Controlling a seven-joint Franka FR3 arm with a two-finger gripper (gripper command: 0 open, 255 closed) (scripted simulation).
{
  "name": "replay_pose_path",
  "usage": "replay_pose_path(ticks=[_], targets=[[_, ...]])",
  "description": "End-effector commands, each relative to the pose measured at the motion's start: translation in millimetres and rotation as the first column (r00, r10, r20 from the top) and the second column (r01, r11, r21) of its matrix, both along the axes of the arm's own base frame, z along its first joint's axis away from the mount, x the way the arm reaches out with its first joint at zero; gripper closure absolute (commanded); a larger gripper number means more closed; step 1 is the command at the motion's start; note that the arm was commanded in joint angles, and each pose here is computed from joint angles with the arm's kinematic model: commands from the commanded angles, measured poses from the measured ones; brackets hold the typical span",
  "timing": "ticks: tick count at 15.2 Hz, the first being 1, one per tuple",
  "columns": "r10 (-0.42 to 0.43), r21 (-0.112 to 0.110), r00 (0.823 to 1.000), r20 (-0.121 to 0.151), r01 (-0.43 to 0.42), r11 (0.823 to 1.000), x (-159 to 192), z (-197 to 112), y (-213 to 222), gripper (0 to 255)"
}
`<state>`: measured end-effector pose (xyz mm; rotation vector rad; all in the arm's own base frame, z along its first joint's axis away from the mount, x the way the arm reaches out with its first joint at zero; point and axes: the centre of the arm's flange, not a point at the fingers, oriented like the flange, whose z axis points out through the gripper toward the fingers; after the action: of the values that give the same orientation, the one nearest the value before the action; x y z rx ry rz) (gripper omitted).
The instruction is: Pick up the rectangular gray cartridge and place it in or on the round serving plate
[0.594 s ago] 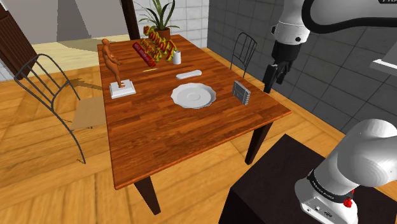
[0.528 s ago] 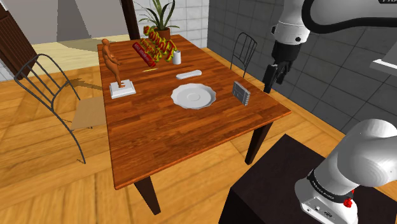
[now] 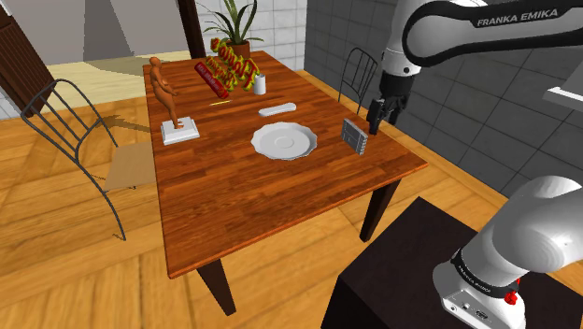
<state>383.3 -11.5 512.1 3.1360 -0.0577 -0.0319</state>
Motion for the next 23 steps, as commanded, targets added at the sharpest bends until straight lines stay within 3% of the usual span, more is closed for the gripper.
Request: replay_pose_path(ticks=[1, 11, 23], targets=[[-0.023, -0.001, 1.0, 0.005, 0.023, 1.0, 17.4, -13.4, -14.2, 0], [-0.135, -0.006, 0.991, 0.022, 0.135, 0.991, 101.5, -80.5, -87.0, 0], [-0.257, -0.008, 0.966, 0.041, 0.257, 0.966, 185.5, -152.5, -178.3, 0]])
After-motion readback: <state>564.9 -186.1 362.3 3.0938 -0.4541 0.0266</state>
